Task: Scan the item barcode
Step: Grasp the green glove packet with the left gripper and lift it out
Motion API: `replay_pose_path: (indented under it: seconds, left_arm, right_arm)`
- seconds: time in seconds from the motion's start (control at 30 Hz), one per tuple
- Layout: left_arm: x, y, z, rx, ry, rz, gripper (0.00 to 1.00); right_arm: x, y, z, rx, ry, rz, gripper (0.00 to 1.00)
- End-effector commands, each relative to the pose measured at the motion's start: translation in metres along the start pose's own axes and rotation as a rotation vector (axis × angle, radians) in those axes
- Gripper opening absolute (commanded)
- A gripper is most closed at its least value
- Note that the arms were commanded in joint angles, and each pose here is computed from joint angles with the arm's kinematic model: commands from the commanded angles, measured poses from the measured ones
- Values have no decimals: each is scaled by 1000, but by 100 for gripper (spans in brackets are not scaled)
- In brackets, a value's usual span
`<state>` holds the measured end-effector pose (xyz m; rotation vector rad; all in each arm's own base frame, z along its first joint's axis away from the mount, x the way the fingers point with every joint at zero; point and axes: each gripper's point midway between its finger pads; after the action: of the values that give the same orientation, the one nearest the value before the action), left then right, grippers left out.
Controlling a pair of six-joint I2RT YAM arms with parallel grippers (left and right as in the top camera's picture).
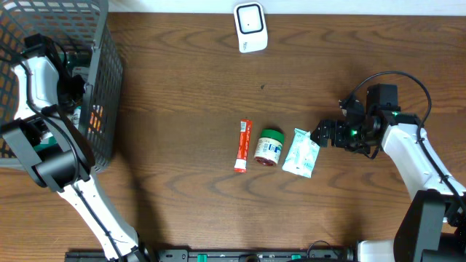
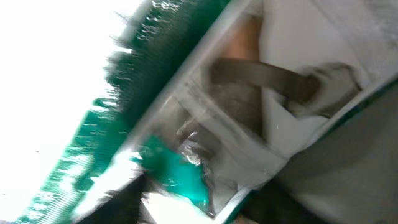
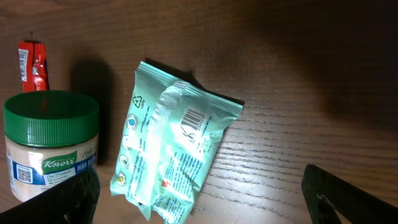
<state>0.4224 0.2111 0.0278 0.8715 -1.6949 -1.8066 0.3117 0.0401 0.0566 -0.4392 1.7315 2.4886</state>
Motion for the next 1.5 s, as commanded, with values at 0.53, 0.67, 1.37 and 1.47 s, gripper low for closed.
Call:
replay_pose_path:
  seconds: [0.53, 0.67, 1.37, 1.47]
  left_arm:
    - [-36, 114, -9, 136, 69, -294, 7]
    - [-35, 174, -5, 189, 84, -408, 7]
    - [139, 338, -79, 539, -144, -422, 10]
    - [191, 313, -119, 534, -303, -311, 10]
  right_arm:
    - [1, 0, 3, -3, 10, 1, 99]
    - [1, 0, 3, -2, 10, 1, 99]
    - [1, 0, 3, -2, 10, 1, 99]
    - [1, 0, 3, -2, 10, 1, 99]
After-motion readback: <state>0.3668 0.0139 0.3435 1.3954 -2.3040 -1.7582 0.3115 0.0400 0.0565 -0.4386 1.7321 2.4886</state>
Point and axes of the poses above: each gripper's point midway between its finger pads, its own y axis back along the fingers, its own z axis along the line the jaws close on, x = y × z, and after that the axes turned 14 degrees about y, right-handed
